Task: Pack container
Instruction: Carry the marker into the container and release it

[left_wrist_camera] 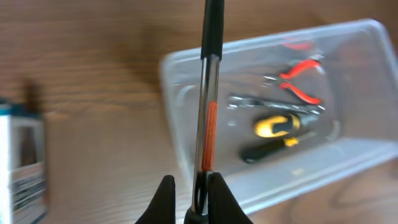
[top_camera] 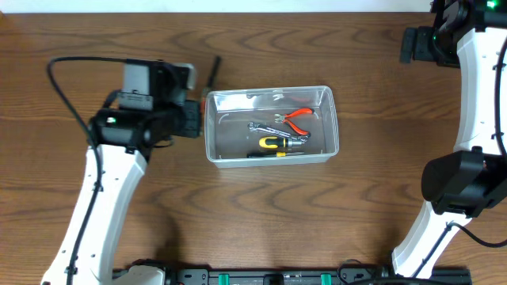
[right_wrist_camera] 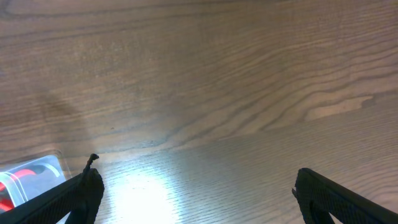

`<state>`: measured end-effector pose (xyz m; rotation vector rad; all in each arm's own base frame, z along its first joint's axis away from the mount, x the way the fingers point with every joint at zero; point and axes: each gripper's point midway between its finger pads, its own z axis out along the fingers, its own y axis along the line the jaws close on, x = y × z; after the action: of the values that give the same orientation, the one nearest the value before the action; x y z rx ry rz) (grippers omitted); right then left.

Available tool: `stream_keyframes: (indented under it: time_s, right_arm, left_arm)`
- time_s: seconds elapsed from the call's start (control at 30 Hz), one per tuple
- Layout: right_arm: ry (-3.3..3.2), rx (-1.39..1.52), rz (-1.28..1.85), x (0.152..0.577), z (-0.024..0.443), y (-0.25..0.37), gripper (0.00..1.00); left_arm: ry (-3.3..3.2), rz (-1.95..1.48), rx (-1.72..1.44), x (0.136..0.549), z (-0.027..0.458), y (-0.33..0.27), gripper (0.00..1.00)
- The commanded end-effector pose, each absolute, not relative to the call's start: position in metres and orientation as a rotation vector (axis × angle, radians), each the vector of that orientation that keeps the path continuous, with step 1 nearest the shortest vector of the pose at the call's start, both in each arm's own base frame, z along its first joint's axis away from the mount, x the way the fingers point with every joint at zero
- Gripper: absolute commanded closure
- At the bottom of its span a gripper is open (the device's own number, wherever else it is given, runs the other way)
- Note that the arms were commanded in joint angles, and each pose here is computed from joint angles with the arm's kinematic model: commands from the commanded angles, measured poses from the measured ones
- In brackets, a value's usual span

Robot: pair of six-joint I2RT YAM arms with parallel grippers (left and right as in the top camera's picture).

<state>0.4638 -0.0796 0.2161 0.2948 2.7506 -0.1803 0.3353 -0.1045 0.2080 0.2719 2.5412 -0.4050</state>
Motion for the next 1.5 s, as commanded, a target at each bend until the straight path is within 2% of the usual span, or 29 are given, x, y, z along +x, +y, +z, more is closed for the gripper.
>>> stream_keyframes:
  time_s: [0.0,0.27,0.57,1.0,1.37,1.43,1.47]
  right_arm:
    - [2.739,0.293,-0.191,0.465,0.220,-0.081,0.01]
    - [2.739,0.293,-0.191,0.465,0.220,-0.081,0.01]
    - [2.739,0.293,-0.191,0.465,0.220,-0.081,0.01]
    - [2.739,0.293,-0.191,0.465,0.220,-0.081,0.01]
    - [2.739,0.293,-0.191,0.465,0.220,-0.081,0.01]
    - [2.739,0.293,-0.191,0.465,0.220,-0.081,0.01]
    - [2.739,0.293,-0.191,0.465,0.220,-0.081,0.01]
  left_arm:
    - [2.479,-0.462,0.383,0.332,0.224,-0.133,0.94]
    - [2.499,-0.481,0.553,0.324,0.207,-0.170,0.94]
    - [2.620,-0.465,0.719,0.331,0.144,-0.195,0.94]
    - [2.714,-0.422,0.898,0.338,0.077,-0.197,0.95]
    - [2.738,-0.274,0.882,0.347,0.066,-0.182,0.93]
    - [2.736,-0.274,0.881,0.347,0.066,-0.182,0.92]
    - [2.735,-0.274,0.881,0.347,0.066,-0.182,0.78]
